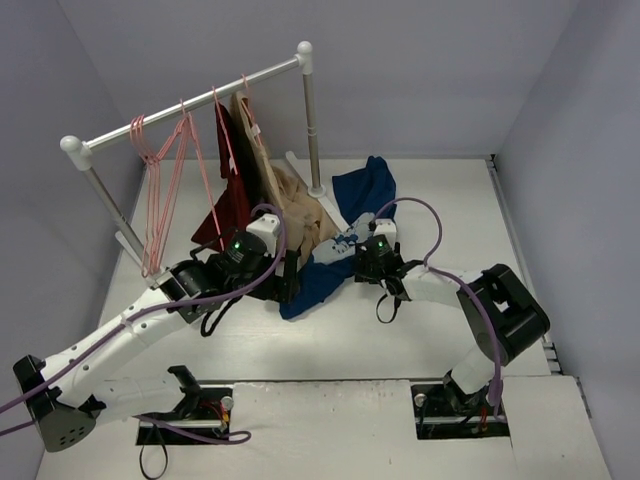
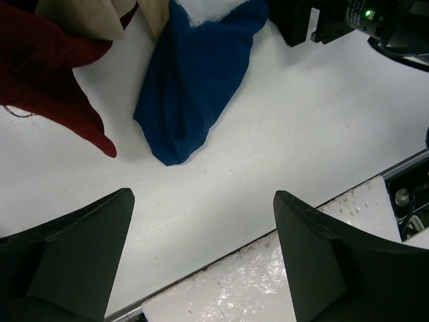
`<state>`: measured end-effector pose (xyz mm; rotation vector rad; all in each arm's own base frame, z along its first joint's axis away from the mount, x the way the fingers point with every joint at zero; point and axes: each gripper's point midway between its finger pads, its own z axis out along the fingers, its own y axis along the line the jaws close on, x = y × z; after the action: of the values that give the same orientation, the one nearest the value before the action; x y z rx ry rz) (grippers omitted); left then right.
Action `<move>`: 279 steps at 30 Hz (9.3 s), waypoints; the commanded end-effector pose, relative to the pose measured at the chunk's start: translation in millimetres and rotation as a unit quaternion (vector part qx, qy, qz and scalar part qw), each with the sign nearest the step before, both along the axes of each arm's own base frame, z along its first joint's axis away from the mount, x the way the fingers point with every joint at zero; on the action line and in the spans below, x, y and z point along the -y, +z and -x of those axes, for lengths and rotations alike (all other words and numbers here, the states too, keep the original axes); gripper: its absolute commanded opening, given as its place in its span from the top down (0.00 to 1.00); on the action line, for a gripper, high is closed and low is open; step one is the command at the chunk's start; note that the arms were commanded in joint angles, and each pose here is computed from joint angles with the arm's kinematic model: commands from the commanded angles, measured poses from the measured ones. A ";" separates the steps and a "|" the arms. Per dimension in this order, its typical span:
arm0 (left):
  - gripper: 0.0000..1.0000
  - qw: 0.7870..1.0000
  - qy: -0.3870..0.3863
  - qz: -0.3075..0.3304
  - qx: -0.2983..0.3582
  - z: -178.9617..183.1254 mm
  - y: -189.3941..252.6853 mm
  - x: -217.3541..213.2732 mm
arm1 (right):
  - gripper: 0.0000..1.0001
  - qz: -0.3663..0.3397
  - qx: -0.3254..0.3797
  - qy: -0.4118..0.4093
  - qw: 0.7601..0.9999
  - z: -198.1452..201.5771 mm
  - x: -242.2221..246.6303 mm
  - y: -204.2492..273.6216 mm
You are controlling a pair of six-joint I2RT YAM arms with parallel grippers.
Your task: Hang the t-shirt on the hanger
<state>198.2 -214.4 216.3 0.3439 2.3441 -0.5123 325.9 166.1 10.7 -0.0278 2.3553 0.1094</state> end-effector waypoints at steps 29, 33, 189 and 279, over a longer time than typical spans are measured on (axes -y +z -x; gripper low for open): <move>0.20 0.999 -0.018 0.019 0.019 -29.1 38.7 43.8 | 1.00 0.037 -0.024 -0.002 0.999 10.6 16.0 160.8; 0.20 0.999 -0.041 0.029 0.013 -21.5 29.4 79.3 | 1.00 0.054 -0.034 -0.008 0.998 7.0 19.2 150.9; 1.00 0.972 -0.029 0.011 0.234 -59.2 261.6 48.4 | 1.00 -0.055 0.303 0.155 0.939 12.9 25.2 460.0; 1.00 0.997 0.077 -0.015 0.005 -48.7 4.0 36.6 | 0.40 0.003 -0.023 -0.007 1.000 53.7 23.7 86.5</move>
<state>234.9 -256.9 183.5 0.2168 2.4414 -0.3713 261.2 148.0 84.9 -0.0629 2.4646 0.1396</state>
